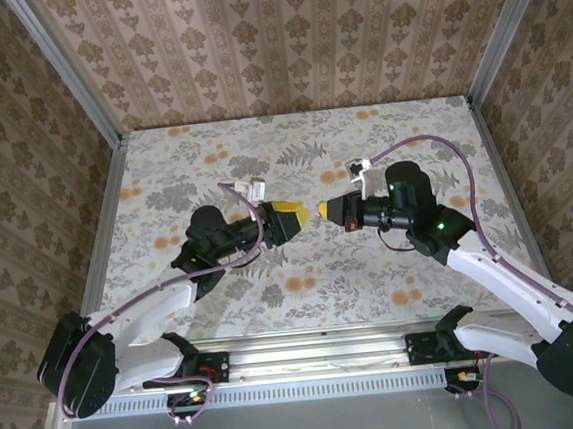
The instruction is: Unlock with the key
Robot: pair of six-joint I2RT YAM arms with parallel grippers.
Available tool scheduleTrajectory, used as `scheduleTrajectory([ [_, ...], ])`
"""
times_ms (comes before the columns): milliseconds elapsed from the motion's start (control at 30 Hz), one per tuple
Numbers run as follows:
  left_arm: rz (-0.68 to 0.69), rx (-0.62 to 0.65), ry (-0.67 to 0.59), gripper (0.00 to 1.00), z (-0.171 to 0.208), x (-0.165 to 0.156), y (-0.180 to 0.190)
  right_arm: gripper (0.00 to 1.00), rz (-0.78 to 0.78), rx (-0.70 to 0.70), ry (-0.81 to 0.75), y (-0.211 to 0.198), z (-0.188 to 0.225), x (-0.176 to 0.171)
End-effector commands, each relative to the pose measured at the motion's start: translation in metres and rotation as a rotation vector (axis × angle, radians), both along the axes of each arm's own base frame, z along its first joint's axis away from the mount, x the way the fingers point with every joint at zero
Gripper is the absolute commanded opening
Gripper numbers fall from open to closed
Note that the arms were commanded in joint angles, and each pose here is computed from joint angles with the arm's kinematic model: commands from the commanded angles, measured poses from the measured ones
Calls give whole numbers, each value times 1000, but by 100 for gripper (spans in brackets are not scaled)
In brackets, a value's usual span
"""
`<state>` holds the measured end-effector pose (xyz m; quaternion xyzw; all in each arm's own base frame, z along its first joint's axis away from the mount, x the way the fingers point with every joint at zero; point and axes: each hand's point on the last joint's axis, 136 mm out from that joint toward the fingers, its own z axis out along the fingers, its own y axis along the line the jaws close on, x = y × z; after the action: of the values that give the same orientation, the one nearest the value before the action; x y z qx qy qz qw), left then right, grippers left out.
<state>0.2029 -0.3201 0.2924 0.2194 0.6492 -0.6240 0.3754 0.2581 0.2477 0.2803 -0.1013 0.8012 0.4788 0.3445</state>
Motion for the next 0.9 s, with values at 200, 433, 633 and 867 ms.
scheduleTrajectory([
  [200, -162, 0, -83, 77, 15, -23, -17, 0, 67, 120, 2, 9, 34, -7],
  [433, -202, -2, -39, 76, 13, -21, -25, 0, 66, 135, 6, 7, 36, -8],
  [633, -234, 2, 4, 67, 11, -21, -31, 0, 41, 138, 4, 3, 33, -5],
  [867, -199, 33, 19, 55, 5, -18, -25, 0, 27, 122, 20, -1, 26, -3],
])
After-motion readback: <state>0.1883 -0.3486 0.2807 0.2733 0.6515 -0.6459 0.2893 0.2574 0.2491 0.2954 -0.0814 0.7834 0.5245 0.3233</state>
